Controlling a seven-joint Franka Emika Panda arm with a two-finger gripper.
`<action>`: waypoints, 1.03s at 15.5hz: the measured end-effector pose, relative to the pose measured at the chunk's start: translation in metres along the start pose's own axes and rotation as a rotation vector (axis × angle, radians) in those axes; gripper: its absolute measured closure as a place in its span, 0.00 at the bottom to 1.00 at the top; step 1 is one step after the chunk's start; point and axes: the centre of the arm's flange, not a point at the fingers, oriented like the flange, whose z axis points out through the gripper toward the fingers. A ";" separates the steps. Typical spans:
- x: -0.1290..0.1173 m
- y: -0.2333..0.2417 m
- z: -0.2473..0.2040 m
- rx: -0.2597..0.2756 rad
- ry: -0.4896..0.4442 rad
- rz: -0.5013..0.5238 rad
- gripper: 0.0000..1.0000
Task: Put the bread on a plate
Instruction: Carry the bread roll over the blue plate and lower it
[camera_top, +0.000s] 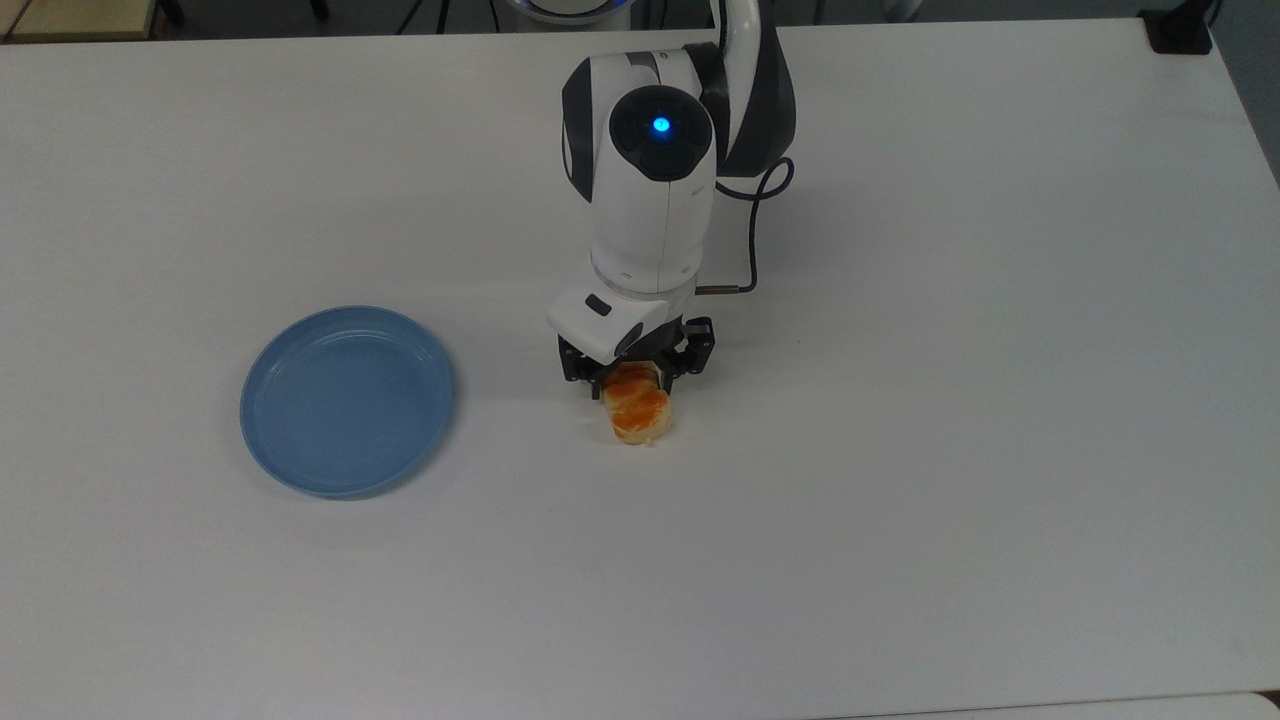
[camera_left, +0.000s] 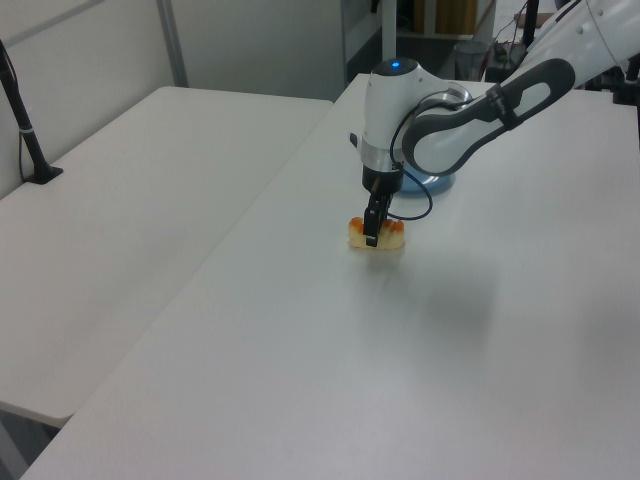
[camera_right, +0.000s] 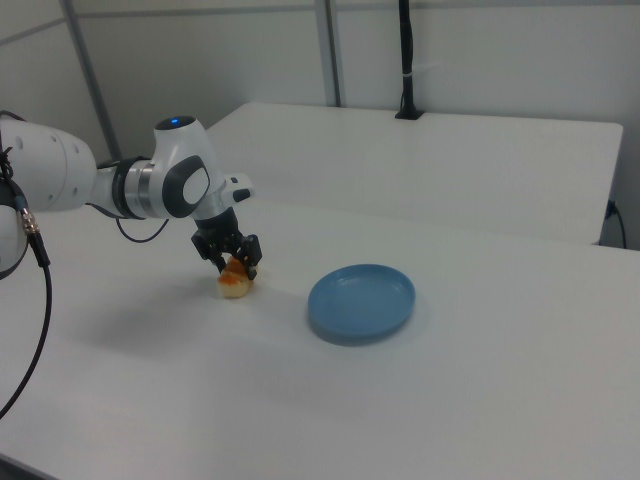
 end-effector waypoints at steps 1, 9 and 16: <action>0.000 0.000 0.002 -0.003 0.002 -0.002 0.37; 0.007 0.014 -0.024 -0.007 0.028 0.007 0.71; -0.001 0.138 -0.075 -0.068 0.051 0.020 0.69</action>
